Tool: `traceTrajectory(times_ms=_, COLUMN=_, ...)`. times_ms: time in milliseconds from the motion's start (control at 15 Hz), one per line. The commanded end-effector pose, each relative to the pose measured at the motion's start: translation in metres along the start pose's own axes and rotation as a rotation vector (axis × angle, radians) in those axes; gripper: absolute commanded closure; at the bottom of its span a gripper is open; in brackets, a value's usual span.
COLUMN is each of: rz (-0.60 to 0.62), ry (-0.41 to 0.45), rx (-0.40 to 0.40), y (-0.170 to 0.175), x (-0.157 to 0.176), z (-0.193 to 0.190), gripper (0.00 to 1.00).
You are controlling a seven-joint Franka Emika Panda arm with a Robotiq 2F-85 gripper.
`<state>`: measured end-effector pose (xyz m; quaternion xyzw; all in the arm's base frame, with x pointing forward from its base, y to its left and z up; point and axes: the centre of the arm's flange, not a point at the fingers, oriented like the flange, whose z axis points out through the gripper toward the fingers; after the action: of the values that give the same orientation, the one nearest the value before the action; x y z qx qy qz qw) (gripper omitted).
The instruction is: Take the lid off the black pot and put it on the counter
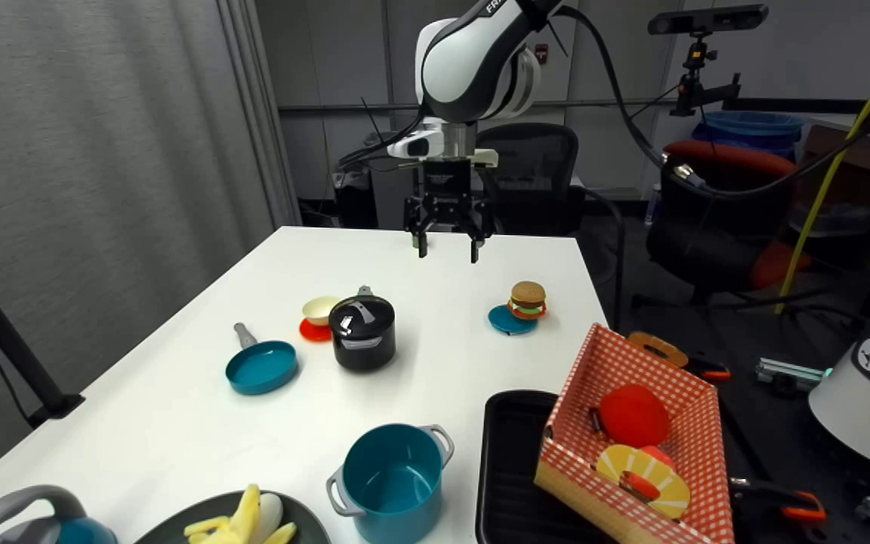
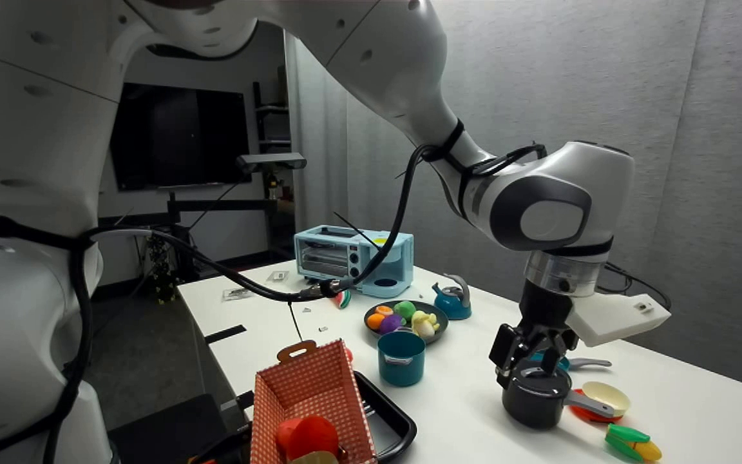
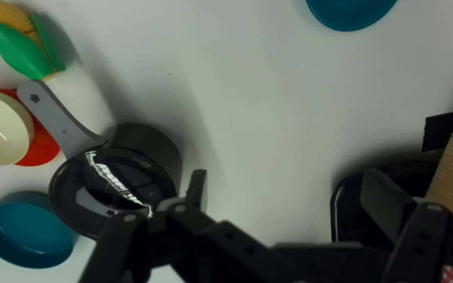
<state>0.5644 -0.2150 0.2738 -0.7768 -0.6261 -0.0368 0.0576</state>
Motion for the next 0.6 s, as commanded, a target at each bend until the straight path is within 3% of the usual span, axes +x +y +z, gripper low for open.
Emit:
traceTrajectory(times_ms=0, rz=-0.127, ry=-0.027, rx=0.019, y=0.0147, x=-0.0064, z=-0.0044, gripper=0.0)
traceTrajectory(times_ms=400, rz=-0.273, ry=-0.078, rx=0.067, y=0.0199, x=-0.0076, z=-0.0056, gripper=0.0)
traceTrajectory(times_ms=533, rz=-0.264, ry=-0.087, rx=0.1, y=0.0183, x=-0.0089, z=-0.0059, gripper=0.0)
